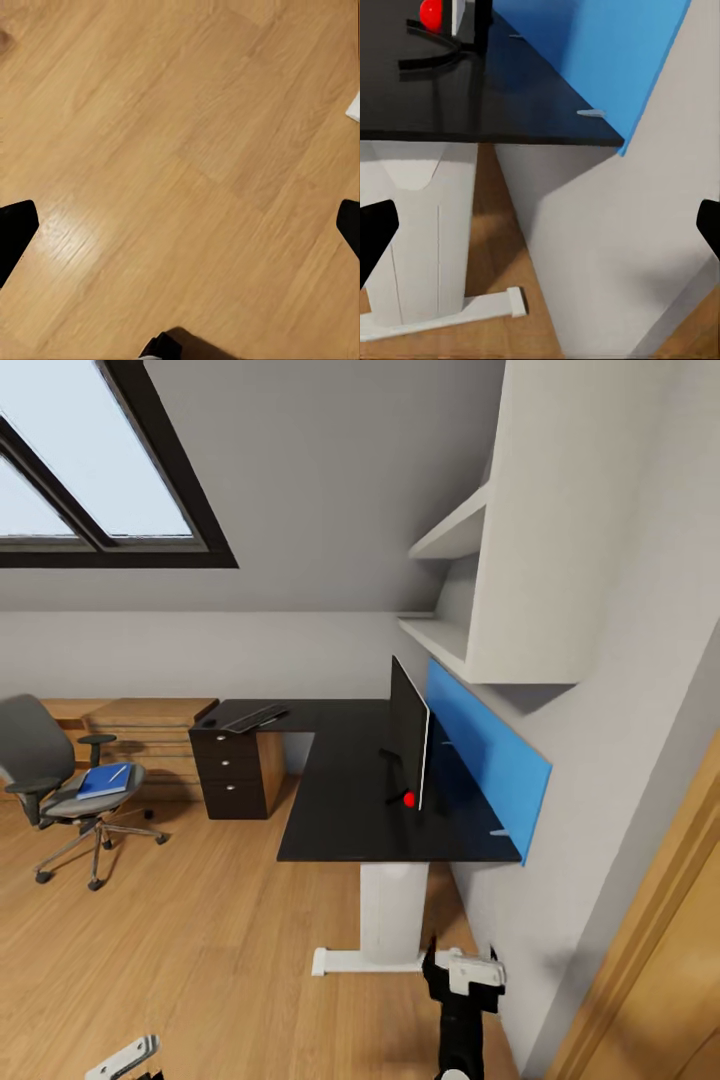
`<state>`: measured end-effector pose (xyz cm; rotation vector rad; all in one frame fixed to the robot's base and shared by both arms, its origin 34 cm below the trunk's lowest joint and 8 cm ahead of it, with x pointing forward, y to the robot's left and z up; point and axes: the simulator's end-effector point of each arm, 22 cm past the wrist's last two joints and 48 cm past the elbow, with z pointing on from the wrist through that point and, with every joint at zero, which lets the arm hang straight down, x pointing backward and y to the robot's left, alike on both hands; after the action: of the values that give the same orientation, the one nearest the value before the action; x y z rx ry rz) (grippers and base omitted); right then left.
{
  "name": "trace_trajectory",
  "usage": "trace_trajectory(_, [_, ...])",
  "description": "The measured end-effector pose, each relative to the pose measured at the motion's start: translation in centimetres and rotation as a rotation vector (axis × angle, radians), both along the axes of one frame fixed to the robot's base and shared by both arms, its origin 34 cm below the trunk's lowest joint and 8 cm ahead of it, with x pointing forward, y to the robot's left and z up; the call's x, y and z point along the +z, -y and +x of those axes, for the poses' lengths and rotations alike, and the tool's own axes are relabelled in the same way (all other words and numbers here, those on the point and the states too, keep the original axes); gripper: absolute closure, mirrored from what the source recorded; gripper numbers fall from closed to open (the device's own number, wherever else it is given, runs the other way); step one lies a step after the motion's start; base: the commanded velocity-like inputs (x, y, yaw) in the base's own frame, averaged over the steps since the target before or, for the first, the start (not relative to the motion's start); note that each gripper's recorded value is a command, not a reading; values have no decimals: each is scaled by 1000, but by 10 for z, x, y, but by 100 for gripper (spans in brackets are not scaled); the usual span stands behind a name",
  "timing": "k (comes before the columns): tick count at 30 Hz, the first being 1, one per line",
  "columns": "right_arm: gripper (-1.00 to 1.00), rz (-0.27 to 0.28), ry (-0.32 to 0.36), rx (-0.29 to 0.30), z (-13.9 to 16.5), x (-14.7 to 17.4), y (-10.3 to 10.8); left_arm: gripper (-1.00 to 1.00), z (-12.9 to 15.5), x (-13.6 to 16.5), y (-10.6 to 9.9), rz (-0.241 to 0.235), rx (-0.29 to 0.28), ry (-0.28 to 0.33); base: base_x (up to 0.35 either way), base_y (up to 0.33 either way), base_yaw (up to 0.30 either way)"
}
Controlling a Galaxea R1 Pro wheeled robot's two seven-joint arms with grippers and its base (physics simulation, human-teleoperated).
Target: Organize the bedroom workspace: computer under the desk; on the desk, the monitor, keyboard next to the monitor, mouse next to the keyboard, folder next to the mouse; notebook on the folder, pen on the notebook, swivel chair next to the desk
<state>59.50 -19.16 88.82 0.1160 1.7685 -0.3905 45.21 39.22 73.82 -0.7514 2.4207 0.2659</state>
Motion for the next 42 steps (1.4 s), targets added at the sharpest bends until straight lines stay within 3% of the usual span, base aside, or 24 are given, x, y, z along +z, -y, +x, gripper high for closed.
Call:
trace_trajectory(5, [-100, -13, -87, 16, -33, -58, 6, -100, -25, -38, 14, 39, -81, -11, 0, 0, 0])
trace_trajectory(11, [-100, -4, -190, 7, -77, -112, 21, -100, -63, -68, 25, 56, -90, -22, 0, 0, 0])
trace_trajectory(13, [-100, 11, -259, 57, -94, -139, 27, -100, -84, -81, 29, 60, -94, -41, 0, 0, 0])
trace_trajectory(18, [-100, 113, -416, 127, -131, -190, 51, -100, -126, -101, 41, 53, -110, -102, 0, 0, 0])
trace_trajectory(21, [-100, 168, -448, 127, -142, -199, 57, -100, -134, -102, 43, 50, -114, -114, 0, 0, 0])
trace_trajectory(26, [-100, 213, -424, 126, -144, -194, 56, -100, -140, -99, 43, 48, -113, -123, 0, 0, 0])
trace_trajectory(39, [-100, 242, -394, 128, -142, -188, 46, -100, -141, -97, 40, 54, -114, -119, 0, 0, 159])
trace_trajectory(42, [-100, 243, -393, 128, -142, -188, 45, -100, -137, -94, 38, 68, -112, -90, 0, 3, 268])
